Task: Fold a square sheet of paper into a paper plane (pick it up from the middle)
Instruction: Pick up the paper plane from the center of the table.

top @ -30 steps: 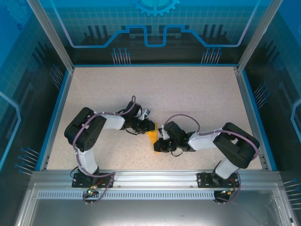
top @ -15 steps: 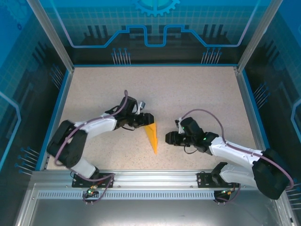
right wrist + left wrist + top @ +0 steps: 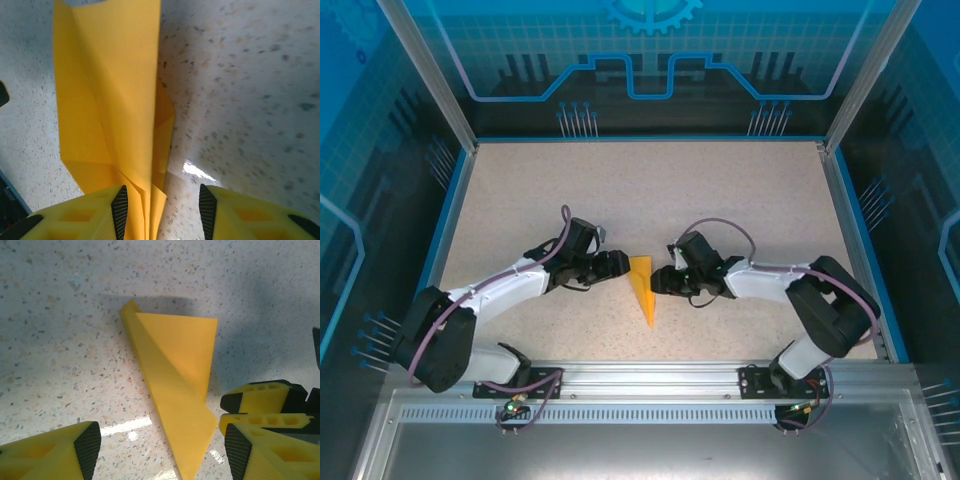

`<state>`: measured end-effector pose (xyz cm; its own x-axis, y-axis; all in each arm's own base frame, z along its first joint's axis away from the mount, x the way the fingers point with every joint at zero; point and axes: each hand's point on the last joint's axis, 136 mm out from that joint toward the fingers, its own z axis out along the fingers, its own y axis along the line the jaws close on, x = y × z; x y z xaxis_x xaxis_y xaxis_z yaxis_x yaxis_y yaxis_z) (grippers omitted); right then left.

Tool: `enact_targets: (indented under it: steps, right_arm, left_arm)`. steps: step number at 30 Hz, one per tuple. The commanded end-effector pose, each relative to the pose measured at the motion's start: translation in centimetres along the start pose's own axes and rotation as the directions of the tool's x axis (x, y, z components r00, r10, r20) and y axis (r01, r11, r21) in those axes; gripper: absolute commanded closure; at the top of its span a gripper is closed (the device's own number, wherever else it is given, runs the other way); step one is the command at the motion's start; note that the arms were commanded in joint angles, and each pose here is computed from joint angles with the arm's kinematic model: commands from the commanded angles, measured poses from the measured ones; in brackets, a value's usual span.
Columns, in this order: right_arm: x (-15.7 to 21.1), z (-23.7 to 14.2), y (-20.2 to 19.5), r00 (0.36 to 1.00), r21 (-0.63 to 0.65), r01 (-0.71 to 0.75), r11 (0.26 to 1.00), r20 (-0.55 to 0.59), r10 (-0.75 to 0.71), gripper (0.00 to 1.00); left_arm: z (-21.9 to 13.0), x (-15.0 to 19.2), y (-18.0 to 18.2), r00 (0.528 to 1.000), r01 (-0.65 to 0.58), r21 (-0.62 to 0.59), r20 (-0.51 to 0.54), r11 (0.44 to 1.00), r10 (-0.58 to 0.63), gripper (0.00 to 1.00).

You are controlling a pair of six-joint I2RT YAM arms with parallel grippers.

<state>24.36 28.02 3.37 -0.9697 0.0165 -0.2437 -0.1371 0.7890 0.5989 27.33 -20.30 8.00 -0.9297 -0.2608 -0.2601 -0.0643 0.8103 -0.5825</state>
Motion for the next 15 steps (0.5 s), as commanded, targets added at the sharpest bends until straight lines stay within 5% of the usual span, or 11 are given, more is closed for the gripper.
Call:
enact_targets:
  steps: [1,7,15]
  right_arm:
    - [0.4,1.2,1.5,0.998,-0.031,0.039,0.999,-0.040,-0.040,0.55]
    - [1.3,2.2,1.8,0.996,-0.033,0.046,0.998,-0.072,-0.049,0.55]
    - [2.3,2.4,3.4,0.987,-0.005,0.130,0.991,-0.098,-0.130,0.70]
  left_arm:
    - [0.0,0.3,0.7,1.000,0.024,-0.026,-0.008,0.999,-0.024,0.29]
    - [0.0,0.4,0.9,1.000,0.018,-0.034,-0.008,0.999,-0.019,0.29]
    - [-0.8,-0.1,1.3,0.999,0.025,-0.057,0.043,0.998,-0.023,0.29]
